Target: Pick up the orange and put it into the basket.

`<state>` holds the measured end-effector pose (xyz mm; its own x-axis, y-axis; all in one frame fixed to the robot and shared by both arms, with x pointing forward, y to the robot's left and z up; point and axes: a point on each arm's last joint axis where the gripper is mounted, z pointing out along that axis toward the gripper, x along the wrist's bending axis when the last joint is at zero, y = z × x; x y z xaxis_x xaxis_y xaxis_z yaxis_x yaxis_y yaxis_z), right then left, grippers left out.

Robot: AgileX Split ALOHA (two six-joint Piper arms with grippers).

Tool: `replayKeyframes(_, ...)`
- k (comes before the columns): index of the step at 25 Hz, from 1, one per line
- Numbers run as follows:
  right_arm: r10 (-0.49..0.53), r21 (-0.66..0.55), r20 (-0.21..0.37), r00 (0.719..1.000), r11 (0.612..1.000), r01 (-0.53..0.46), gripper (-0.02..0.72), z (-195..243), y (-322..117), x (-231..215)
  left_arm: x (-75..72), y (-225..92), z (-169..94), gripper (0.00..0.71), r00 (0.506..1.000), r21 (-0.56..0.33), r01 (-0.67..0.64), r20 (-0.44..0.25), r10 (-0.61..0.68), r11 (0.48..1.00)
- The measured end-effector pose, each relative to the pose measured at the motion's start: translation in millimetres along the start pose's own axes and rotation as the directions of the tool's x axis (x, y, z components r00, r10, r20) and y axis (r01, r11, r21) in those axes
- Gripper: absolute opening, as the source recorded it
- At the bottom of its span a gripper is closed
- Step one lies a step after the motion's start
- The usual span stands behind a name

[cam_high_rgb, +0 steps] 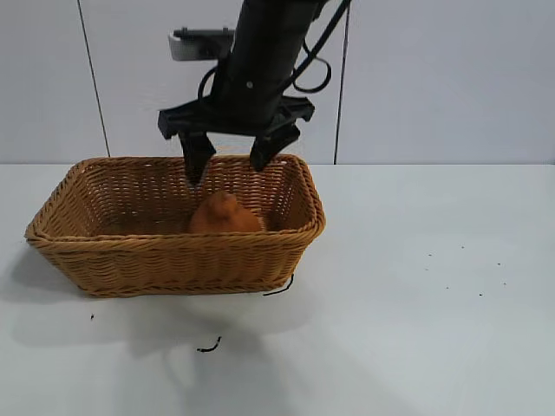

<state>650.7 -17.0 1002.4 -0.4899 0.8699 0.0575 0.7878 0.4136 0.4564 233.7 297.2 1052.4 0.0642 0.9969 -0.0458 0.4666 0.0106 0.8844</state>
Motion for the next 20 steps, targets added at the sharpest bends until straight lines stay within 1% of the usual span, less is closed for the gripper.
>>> replayKeyframes(2,0.004,-0.014,0.034,0.999,1.000,-0.004,0.590,-14.3,9.3,-10.7,0.0,0.0,0.0,0.639,1.000,0.000,0.000,0.000,0.000,1.000)
replayKeyframes(5,0.048,-0.011,0.083,0.995,0.999,-0.047,0.591,-25.9,15.1,-41.2,0.0,0.0,0.0,0.639,1.000,0.000,0.000,0.000,0.000,1.000)
replayKeyframes(9,0.151,0.025,0.155,0.976,0.987,-0.157,0.591,-31.9,9.2,-105.2,0.0,0.0,0.0,0.639,1.000,0.000,0.000,0.000,0.000,1.000)
replayKeyframes(12,0.247,0.023,0.206,0.947,0.966,-0.257,0.591,-39.4,0.2,-159.9,0.0,0.1,0.0,0.639,1.000,-0.001,0.000,0.000,0.000,1.000)
replayKeyframes(15,0.342,0.020,0.262,0.902,0.933,-0.359,0.591,-50.3,-15.5,-215.6,0.0,0.1,0.0,0.639,1.000,-0.001,0.000,0.000,0.000,1.000)
replayKeyframes(18,0.414,0.015,0.299,0.860,0.899,-0.438,0.591,-60.7,-31.9,-256.8,0.0,0.1,0.0,0.639,1.000,-0.001,0.000,0.000,0.000,1.000)
replayKeyframes(20,0.440,0.027,0.316,0.841,0.881,-0.472,0.591,-66.0,-41.5,-274.2,0.0,0.1,0.0,0.639,1.000,-0.001,0.000,0.000,0.000,1.000)
